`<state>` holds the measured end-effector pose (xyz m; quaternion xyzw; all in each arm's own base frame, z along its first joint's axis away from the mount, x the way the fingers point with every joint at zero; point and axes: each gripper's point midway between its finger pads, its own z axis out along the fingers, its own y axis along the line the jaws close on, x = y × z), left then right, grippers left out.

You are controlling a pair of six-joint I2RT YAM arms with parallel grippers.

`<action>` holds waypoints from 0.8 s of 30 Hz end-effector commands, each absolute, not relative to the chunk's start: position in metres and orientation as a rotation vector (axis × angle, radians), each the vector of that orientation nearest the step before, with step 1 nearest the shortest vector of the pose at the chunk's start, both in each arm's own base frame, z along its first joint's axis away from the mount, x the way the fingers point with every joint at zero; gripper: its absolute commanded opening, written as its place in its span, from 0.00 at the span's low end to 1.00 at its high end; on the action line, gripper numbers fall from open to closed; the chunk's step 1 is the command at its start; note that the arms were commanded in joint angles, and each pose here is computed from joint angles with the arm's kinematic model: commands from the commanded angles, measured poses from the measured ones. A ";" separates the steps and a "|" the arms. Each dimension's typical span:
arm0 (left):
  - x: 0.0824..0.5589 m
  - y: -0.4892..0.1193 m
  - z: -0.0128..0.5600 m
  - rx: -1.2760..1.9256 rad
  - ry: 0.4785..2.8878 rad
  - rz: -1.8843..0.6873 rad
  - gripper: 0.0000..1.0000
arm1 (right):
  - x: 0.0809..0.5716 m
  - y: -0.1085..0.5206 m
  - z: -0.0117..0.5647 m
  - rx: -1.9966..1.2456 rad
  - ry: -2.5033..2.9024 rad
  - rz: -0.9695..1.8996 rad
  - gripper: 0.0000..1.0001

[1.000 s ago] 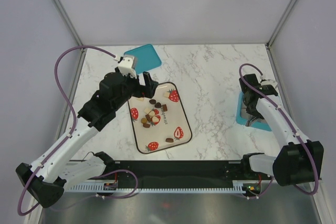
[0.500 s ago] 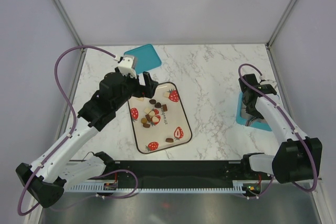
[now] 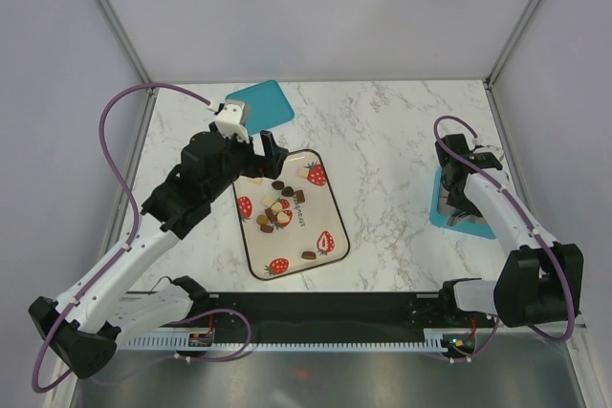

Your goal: Pack the chocolate

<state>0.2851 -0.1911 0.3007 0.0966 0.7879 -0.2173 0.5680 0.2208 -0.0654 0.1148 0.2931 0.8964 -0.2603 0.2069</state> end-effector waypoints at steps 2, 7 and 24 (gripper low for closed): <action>0.285 -0.188 0.309 0.203 1.822 -0.509 1.00 | 0.228 -0.066 0.114 0.805 2.486 -0.720 0.48; 0.285 -0.188 0.310 0.203 1.820 -0.507 1.00 | 0.233 -0.067 0.121 0.797 2.472 -0.715 0.50; 0.287 -0.181 0.312 0.192 1.808 -0.466 1.00 | 0.263 -0.042 0.201 0.626 2.405 -0.430 0.48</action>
